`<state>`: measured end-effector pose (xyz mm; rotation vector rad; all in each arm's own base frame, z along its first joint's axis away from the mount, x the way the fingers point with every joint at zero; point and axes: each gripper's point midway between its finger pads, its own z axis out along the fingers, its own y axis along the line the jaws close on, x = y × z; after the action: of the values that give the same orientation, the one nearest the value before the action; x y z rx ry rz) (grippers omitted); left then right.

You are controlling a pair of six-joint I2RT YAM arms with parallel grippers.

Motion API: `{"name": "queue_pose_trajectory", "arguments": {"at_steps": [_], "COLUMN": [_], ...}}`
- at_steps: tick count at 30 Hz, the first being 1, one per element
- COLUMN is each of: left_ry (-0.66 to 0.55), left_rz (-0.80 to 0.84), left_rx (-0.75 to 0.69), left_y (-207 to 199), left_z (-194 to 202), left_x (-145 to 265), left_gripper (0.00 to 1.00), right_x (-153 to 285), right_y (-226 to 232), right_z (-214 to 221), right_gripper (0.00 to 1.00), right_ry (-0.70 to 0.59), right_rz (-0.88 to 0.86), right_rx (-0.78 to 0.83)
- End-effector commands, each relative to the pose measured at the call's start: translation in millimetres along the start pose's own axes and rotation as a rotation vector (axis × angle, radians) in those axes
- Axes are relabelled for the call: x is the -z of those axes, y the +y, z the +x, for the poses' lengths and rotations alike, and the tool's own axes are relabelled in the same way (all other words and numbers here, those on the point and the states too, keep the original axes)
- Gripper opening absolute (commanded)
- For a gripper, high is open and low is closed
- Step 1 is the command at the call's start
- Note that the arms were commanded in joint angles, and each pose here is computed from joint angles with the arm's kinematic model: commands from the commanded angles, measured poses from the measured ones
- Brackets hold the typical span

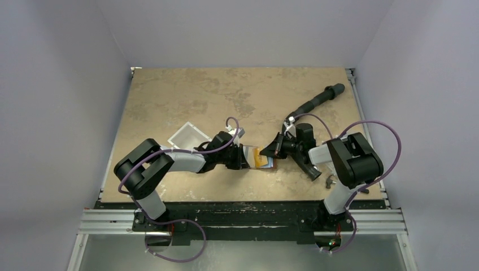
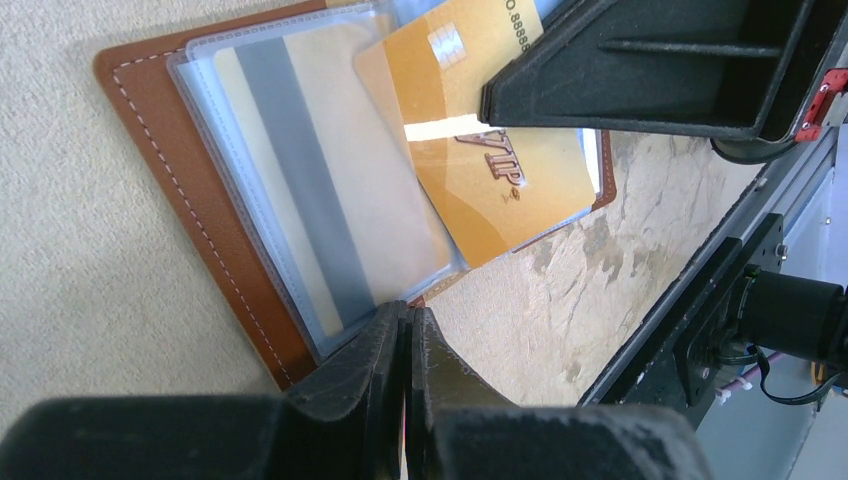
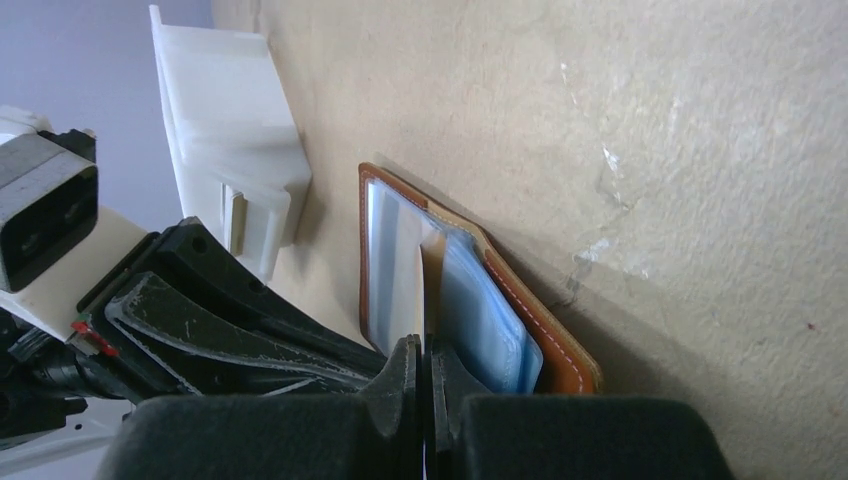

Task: Put the credit cards into the card holder
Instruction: Insert the credit card into the card holder.

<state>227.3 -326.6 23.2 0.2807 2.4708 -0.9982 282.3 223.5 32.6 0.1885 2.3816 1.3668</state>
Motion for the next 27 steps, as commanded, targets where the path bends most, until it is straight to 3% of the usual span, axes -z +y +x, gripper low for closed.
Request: {"name": "queue_pose_trajectory", "arguments": {"at_steps": [1, 12, 27], "left_ry": [-0.003, -0.01, -0.015], "left_rz": [0.014, 0.025, 0.051], "left_rx": [0.001, 0.005, -0.023], "left_y": [-1, -4, -18], "left_z": [3, 1, -11], "left_x": [1, 3, 8], "left_gripper": [0.02, 0.02, 0.06], "right_x": [-5, -5, -7], "right_y": [11, 16, 15], "right_z": [-21, -25, -16], "right_gripper": [0.0, 0.0, 0.0], "right_ry": [-0.061, -0.145, -0.141], "right_rz": [-0.049, -0.133, -0.185], "right_rx": [0.073, 0.068, -0.009]}}
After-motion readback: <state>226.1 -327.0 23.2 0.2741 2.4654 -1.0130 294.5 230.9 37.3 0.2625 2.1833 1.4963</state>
